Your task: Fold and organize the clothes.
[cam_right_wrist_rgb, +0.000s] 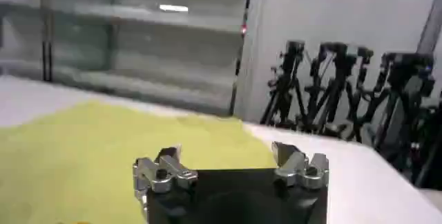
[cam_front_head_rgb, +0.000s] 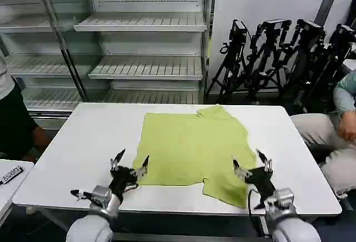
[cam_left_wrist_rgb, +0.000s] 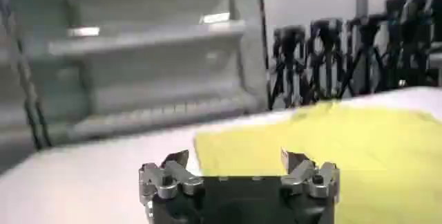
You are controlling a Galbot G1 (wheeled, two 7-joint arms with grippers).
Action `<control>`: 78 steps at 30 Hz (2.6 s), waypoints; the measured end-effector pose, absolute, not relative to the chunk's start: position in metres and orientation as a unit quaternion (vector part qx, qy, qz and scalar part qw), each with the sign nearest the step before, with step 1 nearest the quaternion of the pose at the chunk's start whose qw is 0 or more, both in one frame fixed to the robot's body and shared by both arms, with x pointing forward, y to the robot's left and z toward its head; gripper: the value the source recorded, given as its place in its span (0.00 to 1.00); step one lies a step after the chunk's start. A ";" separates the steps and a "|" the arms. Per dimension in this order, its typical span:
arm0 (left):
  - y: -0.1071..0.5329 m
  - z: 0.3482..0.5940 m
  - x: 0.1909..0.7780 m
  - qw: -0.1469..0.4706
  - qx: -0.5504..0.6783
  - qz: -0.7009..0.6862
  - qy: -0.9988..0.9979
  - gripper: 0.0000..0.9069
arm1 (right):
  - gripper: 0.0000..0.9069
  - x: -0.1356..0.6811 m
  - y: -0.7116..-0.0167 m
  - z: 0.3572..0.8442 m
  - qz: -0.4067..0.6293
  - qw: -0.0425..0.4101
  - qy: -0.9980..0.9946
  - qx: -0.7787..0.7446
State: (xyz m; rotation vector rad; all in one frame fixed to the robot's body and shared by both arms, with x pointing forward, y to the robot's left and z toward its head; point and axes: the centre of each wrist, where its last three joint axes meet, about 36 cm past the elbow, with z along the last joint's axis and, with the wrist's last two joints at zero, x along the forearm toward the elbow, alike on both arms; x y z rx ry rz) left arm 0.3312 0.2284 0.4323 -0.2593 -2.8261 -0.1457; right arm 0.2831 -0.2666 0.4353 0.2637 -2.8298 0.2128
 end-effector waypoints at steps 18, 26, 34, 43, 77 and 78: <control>0.227 0.419 0.317 0.251 -0.060 -0.014 -0.966 0.02 | 0.00 0.245 -0.255 0.426 0.032 0.246 -0.964 0.095; 0.225 0.422 0.317 0.257 -0.064 -0.009 -0.964 0.01 | 0.00 0.246 -0.254 0.430 0.015 0.242 -0.964 0.107; 0.222 0.433 0.325 0.240 -0.080 -0.005 -0.967 0.01 | 0.00 0.270 -0.260 0.444 0.011 0.205 -0.973 0.106; 0.221 0.438 0.371 0.209 -0.070 0.012 -0.975 0.01 | 0.00 0.337 -0.263 0.451 0.018 0.155 -0.983 0.099; 0.216 0.437 0.479 0.197 -0.063 0.033 -0.978 1.00 | 1.00 0.450 -0.273 0.437 0.039 0.145 -0.986 0.067; 0.215 0.437 0.474 0.197 -0.064 0.030 -0.978 1.00 | 1.00 0.446 -0.276 0.437 0.039 0.147 -0.986 0.065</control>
